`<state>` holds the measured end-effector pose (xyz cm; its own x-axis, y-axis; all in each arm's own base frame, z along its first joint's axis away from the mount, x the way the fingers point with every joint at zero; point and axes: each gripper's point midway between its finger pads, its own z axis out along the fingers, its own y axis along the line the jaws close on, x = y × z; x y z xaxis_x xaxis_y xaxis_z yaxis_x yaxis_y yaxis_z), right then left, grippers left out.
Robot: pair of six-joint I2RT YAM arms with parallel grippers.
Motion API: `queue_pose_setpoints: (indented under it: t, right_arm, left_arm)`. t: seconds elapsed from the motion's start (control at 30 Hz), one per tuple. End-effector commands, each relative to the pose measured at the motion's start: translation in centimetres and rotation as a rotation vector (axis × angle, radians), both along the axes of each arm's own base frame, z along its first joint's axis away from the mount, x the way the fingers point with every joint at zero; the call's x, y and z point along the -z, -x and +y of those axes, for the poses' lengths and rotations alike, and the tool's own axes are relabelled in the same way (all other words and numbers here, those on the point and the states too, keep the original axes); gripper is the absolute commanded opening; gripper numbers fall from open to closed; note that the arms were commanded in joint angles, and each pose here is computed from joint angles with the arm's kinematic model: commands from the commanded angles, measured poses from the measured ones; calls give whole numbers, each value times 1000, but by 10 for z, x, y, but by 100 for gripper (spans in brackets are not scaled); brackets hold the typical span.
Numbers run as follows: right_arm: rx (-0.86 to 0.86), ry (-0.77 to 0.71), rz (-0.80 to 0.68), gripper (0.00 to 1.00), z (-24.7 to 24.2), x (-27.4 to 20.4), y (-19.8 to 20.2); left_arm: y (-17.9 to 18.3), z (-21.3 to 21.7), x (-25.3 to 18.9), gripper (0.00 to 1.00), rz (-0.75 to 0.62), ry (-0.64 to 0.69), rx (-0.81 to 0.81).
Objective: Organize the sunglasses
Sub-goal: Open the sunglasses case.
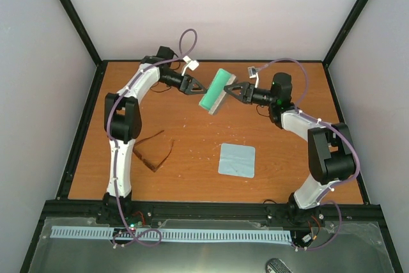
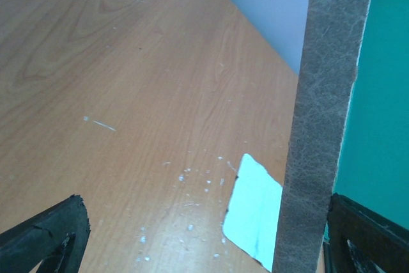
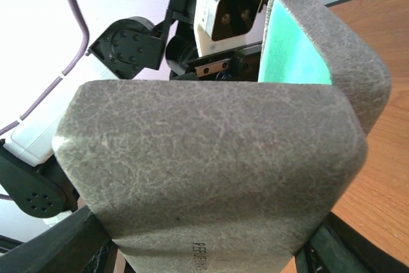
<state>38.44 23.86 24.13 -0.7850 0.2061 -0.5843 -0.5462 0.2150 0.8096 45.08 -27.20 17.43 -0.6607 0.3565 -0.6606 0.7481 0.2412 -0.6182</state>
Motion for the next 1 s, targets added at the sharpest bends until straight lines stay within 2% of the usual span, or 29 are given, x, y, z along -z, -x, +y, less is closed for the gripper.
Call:
queue_pose_setpoints:
  t: [0.0, 0.23, 0.57, 0.77, 0.83, 0.93, 0.97]
  right_arm:
    - [-50, -44, -184, 3, 4, -52, 6]
    - [-45, -29, -191, 3, 6, -51, 0]
    - [-26, -17, -183, 3, 4, -47, -2]
    - [-12, -6, -164, 3, 2, -40, -7]
    - [-13, -15, -167, 3, 2, -41, -8]
    - [-11, -25, -171, 3, 3, -44, -11]
    - [-12, -26, -171, 3, 3, -44, -11]
  left_arm:
    - [2, 19, -15, 100, 33, 73, -24]
    - [24, 11, -13, 99, 105, 116, 27]
    - [38, -20, -32, 97, 105, 168, 98]
    - [36, -12, -47, 96, 86, 200, 89]
    - [36, -11, -45, 88, 79, 191, 88]
    - [37, -13, -42, 48, 92, 187, 89]
    - [38, -15, -41, 38, 97, 187, 93]
